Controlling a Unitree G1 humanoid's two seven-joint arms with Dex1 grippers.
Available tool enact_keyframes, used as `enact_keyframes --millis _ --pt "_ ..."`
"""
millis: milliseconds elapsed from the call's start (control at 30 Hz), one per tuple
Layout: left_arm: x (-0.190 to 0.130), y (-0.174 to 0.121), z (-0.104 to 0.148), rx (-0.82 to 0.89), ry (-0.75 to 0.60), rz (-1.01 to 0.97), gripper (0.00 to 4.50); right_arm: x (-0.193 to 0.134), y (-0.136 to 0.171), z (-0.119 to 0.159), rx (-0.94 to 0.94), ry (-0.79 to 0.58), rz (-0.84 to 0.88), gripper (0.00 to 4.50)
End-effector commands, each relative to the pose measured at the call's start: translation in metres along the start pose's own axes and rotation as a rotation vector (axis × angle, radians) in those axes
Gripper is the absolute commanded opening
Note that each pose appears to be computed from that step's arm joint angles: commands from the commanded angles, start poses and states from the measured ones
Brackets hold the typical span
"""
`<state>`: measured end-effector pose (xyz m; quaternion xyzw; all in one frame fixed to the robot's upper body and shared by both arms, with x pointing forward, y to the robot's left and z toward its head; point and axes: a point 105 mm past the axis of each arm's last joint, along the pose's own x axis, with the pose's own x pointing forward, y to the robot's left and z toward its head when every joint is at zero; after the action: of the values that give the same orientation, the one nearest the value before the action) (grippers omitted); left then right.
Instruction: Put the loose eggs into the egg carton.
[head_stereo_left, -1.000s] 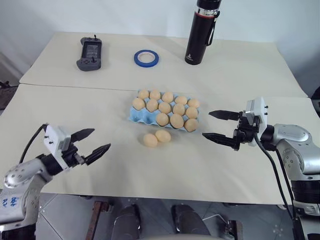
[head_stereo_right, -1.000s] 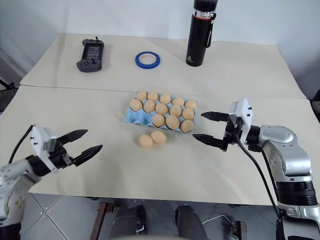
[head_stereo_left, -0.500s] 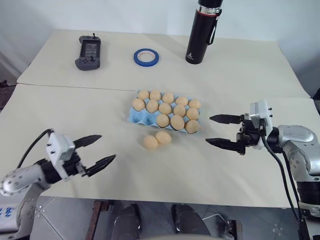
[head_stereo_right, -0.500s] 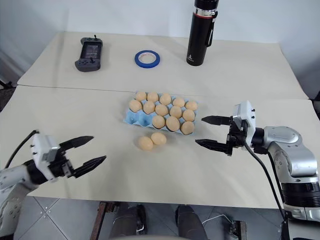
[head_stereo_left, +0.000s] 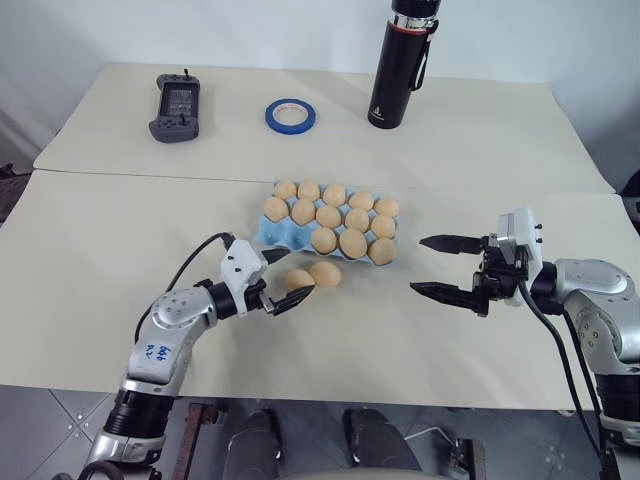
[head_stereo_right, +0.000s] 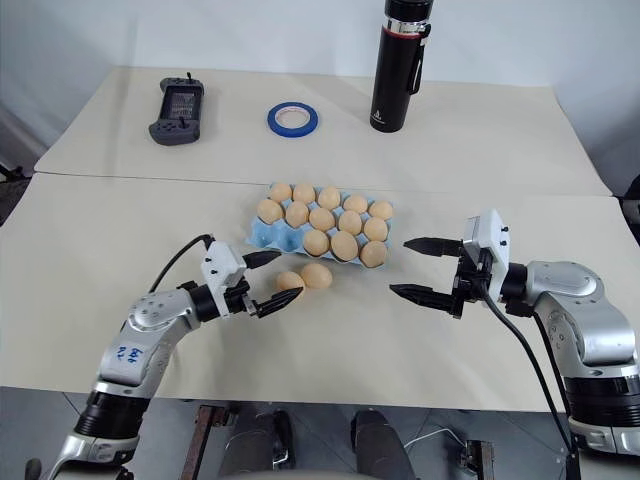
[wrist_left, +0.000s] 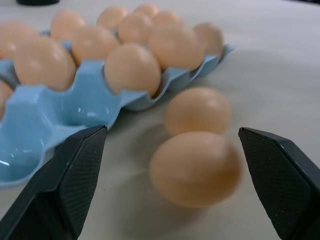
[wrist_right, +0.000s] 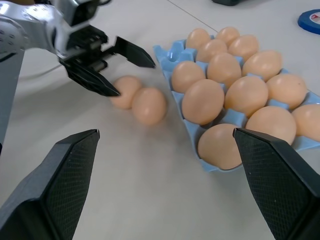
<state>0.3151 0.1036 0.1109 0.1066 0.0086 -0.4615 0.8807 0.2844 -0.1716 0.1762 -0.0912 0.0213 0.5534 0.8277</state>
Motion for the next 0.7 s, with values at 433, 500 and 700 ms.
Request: enact_keyframes --millis 433,500,700 --pt "-0.006 -0.002 0.004 0.02 0.0 0.022 2.15 -0.005 -0.002 0.009 -0.042 -0.027 -0.033 4.5" --pt "-0.013 0.0 0.008 0.023 -0.009 0.035 2.08 -0.005 -0.003 0.009 -0.043 -0.027 -0.033 4.5" --pt "-0.022 0.001 0.048 -0.007 -0.147 0.038 2.05 -0.005 -0.004 0.008 -0.044 -0.027 -0.029 4.5"
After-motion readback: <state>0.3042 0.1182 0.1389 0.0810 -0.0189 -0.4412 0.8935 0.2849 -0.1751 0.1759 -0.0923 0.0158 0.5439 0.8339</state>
